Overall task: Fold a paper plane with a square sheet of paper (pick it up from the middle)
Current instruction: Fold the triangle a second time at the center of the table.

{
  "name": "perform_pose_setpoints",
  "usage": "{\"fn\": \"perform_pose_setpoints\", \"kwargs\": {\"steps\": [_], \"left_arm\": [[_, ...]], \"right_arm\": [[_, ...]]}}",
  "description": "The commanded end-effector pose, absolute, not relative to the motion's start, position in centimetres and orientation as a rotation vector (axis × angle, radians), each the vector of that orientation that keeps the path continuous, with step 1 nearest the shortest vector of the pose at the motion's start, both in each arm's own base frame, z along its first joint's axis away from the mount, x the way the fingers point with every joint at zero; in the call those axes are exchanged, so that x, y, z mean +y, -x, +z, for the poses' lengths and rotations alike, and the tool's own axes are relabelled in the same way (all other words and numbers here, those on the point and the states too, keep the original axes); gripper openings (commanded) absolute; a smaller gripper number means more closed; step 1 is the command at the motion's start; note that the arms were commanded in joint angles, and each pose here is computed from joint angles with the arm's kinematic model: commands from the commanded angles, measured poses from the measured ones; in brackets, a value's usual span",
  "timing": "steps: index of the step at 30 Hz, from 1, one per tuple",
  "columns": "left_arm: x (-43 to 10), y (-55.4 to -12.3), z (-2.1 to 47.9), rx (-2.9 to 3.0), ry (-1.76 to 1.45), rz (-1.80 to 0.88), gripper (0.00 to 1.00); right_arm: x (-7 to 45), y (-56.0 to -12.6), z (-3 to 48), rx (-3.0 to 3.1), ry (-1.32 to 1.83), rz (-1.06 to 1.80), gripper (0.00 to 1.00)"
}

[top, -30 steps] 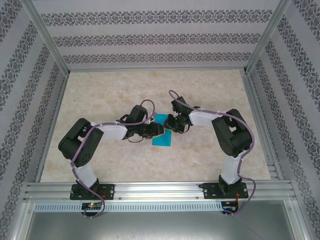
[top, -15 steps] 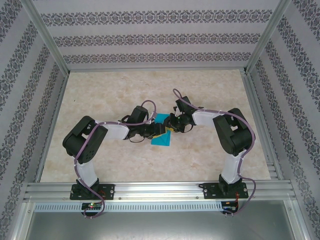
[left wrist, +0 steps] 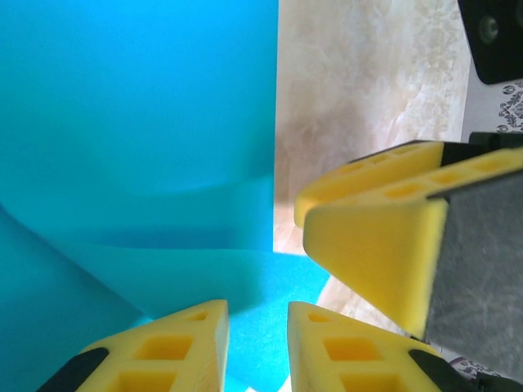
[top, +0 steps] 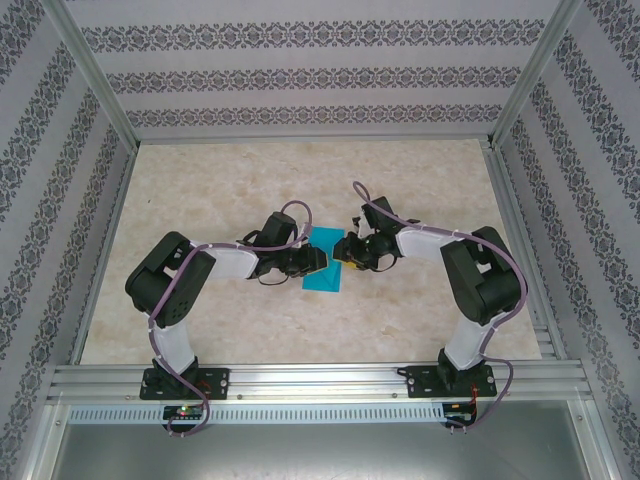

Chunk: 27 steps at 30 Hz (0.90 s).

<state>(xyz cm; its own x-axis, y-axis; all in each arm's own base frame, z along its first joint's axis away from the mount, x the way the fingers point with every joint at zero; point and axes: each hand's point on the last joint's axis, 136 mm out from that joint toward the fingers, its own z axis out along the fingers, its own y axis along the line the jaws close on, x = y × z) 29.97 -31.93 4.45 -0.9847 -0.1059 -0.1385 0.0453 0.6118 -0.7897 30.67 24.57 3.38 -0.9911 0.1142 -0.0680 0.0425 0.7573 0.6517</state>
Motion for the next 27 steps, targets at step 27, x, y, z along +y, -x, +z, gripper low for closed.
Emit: {"fn": "perform_pose_setpoints", "kwargs": {"steps": [27], "left_arm": [[-32.2,-30.7,4.1,2.692,0.034,-1.240,0.17]], "right_arm": [[26.2,-29.1,3.9,2.812,0.028,1.205,0.26]]}}
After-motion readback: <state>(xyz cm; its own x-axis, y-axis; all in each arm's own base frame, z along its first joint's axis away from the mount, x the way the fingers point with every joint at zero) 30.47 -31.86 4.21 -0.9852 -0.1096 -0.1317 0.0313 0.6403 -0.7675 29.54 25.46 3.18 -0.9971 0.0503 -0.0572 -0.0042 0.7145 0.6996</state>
